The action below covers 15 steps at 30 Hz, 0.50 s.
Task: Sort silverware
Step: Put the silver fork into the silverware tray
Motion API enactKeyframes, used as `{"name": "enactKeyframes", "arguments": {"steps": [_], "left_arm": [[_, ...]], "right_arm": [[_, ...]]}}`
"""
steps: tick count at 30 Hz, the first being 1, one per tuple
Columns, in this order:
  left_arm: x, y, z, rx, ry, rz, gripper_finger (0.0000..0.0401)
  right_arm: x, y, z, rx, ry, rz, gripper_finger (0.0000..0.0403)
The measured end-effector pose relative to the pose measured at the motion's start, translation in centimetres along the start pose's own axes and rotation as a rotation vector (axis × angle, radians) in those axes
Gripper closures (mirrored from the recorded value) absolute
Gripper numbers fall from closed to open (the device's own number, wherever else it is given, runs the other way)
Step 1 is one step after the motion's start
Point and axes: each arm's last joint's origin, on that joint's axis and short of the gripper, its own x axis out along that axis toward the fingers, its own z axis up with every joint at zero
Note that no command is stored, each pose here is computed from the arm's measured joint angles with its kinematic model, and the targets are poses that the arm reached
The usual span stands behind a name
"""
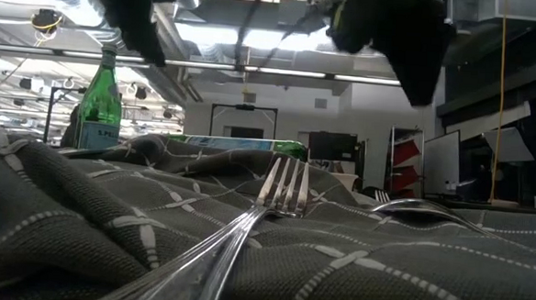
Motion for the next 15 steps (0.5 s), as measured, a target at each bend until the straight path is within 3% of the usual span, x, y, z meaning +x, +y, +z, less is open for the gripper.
{"name": "enactKeyframes", "arguments": {"steps": [15], "left_arm": [[1.9,-0.1,-2.1,-0.055,0.090,0.005,0.0276]], "right_arm": [[-9.7,-9.0,-4.9,0.056,-0.439,0.165,0.0309]]}}
